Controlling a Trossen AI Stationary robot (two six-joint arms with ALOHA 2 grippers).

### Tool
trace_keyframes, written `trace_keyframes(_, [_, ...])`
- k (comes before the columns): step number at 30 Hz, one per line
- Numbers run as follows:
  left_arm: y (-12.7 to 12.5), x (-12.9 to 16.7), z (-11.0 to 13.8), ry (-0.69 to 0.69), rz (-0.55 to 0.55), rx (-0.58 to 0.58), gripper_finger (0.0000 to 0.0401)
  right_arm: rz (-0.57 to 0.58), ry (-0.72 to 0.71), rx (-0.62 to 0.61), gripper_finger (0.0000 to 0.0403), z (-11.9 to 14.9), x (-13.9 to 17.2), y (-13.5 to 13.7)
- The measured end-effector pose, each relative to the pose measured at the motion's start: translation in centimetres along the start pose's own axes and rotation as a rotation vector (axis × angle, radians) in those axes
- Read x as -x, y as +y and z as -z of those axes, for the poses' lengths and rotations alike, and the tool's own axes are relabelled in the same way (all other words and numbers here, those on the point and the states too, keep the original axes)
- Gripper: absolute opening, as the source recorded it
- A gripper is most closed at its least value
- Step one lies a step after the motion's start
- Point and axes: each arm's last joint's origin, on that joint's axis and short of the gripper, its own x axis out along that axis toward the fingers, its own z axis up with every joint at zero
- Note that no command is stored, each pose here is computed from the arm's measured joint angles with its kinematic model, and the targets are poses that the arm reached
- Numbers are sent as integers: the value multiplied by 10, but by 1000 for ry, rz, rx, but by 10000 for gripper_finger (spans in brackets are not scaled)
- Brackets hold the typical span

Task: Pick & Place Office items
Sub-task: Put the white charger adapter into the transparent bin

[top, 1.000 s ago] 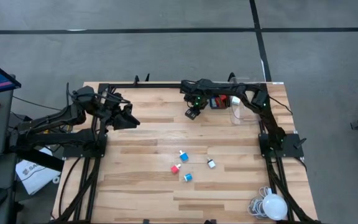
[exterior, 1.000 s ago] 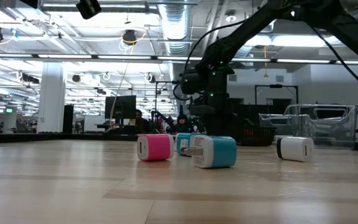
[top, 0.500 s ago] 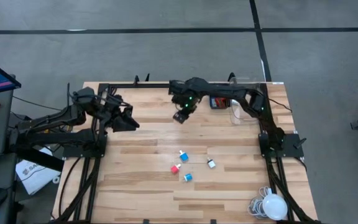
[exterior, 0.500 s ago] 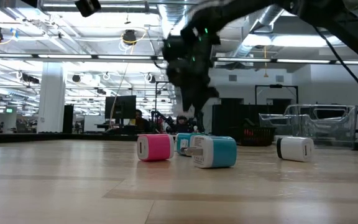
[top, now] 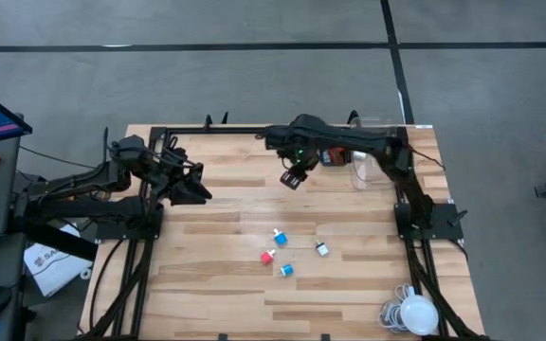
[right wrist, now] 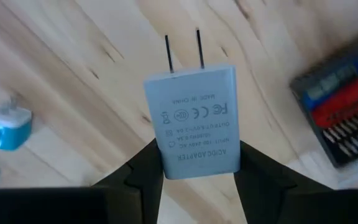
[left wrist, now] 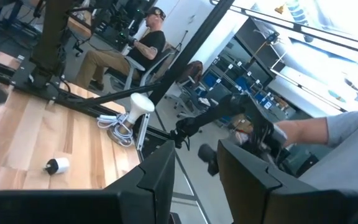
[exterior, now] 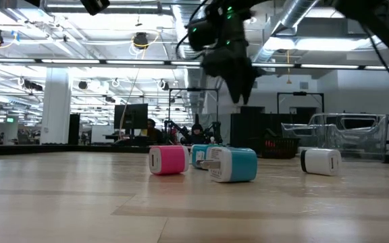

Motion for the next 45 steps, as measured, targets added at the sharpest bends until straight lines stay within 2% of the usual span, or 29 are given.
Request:
trace_keyframes(5, [-2, 2, 0, 0, 11, -7, 117, -25, -64, -139, 151, 27, 19, -36])
trace_keyframes(10, [-4, 3, 0, -3, 20, -31, 117, -58, -144, -368, 151, 73, 29, -83])
trace_keyframes(13, [-4, 3, 0, -3, 19, -42, 117, -83, -178, -532, 151, 103, 21, -107])
trace_keyframes(18, [-3, 3, 0, -1, 17, -40, 117, -118, -176, -774, 151, 145, -10, -143])
trace_keyframes(23, [-4, 3, 0, -3, 16, -40, 117, -167, -180, -960, 151, 172, -35, -170])
trace_keyframes(29, [-3, 3, 0, -12, 4, -36, 117, -210, -255, -1101, 151, 174, -45, -191])
trace_keyframes(32, [-3, 3, 0, -13, 3, -36, 117, -216, -235, -1164, 151, 171, -53, -197])
trace_keyframes(45, [-3, 3, -1, -20, -2, -40, 117, -223, -205, -1273, 151, 139, -87, -210])
